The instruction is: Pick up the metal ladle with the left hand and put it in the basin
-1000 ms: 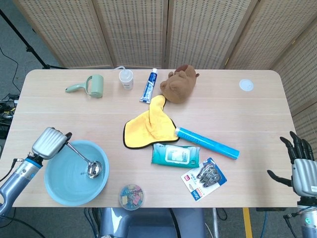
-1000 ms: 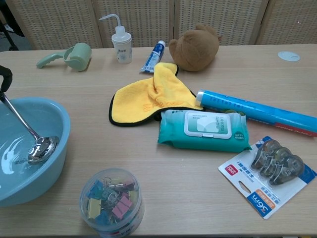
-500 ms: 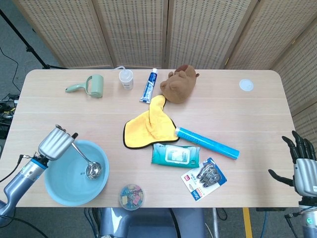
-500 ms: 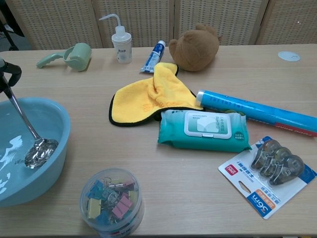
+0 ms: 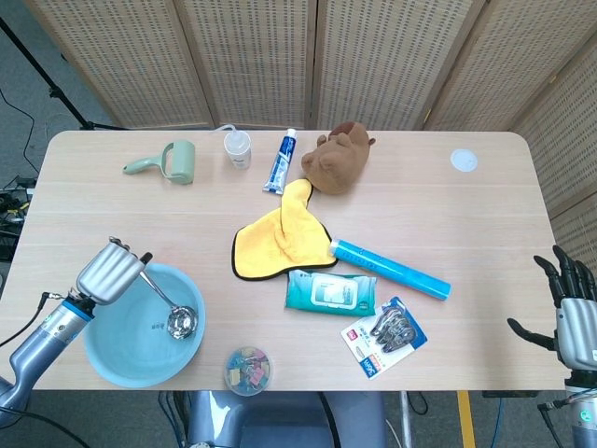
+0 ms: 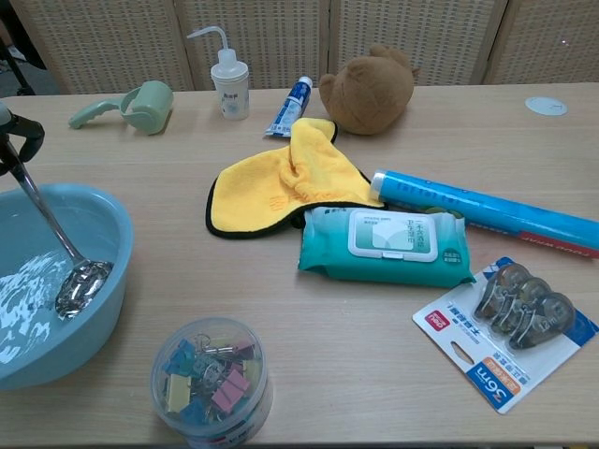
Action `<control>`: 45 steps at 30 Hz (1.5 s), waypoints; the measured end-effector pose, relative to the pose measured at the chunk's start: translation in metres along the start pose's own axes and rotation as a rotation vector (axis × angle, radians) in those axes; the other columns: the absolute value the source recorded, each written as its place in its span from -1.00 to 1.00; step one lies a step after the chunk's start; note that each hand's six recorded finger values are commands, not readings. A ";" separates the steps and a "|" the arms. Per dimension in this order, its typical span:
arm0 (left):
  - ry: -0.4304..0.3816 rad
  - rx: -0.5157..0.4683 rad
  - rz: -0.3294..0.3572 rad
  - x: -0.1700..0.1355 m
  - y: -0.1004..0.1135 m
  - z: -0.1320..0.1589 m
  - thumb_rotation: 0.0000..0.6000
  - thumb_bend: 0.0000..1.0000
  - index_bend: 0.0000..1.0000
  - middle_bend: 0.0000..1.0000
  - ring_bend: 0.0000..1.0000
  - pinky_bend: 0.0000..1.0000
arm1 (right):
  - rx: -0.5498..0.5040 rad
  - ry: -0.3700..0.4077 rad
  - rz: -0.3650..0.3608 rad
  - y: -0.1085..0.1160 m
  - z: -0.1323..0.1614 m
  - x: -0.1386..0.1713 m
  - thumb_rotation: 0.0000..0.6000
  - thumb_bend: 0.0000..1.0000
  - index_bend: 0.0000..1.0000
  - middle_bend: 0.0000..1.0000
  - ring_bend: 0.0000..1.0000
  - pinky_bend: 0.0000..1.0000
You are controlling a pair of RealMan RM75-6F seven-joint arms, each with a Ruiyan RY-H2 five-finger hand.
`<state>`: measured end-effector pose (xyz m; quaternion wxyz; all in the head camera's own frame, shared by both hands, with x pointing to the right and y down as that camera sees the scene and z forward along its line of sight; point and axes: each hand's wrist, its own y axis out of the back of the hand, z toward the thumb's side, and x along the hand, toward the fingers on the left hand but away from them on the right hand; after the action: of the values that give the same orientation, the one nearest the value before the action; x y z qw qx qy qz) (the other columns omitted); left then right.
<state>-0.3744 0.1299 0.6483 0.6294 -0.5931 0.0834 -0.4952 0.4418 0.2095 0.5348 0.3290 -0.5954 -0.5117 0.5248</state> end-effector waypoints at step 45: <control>0.021 -0.039 -0.024 -0.050 0.057 -0.048 1.00 -0.01 0.70 0.79 0.53 0.46 | 0.014 0.017 -0.006 -0.001 0.007 0.004 1.00 -1.00 -0.77 -1.00 -1.00 -1.00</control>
<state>-0.4030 0.1231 0.5635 0.6111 -0.6007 0.0926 -0.5071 0.4346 0.2123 0.5330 0.3391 -0.5960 -0.5070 0.5222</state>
